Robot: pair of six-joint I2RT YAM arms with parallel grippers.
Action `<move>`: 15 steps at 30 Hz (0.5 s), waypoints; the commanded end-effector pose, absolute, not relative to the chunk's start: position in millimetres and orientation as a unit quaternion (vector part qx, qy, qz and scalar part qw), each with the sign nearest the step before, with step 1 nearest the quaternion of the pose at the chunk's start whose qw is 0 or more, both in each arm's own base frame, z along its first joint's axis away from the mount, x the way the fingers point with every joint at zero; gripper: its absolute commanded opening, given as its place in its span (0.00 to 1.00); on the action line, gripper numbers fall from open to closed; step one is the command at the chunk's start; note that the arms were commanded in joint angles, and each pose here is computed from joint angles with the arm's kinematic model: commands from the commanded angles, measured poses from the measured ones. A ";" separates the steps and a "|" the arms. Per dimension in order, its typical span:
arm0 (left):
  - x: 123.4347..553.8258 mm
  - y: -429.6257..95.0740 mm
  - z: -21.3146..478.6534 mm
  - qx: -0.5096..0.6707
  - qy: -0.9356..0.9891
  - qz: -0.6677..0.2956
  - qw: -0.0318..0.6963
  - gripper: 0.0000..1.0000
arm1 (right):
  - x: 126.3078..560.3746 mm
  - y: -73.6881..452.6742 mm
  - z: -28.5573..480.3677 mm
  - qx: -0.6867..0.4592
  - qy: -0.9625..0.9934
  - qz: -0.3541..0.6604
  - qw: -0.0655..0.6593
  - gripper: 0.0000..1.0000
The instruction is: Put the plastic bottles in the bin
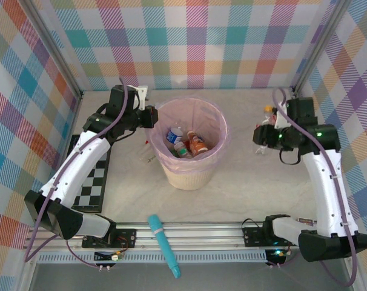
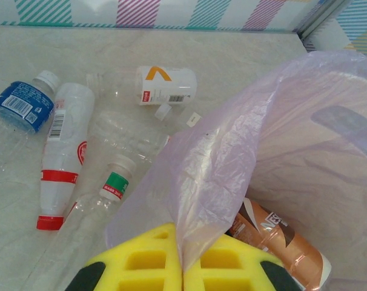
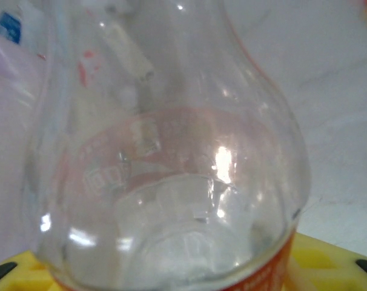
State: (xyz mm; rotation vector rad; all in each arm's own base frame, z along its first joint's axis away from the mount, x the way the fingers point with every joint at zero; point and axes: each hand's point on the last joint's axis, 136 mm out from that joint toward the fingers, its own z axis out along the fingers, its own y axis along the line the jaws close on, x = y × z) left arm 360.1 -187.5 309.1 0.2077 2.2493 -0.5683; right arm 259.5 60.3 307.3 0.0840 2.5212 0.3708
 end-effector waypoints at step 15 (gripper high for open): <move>349.9 -217.5 291.6 0.125 0.906 -0.179 0.363 0.00 | 290.0 261.2 361.2 -0.276 0.893 0.154 0.320 0.51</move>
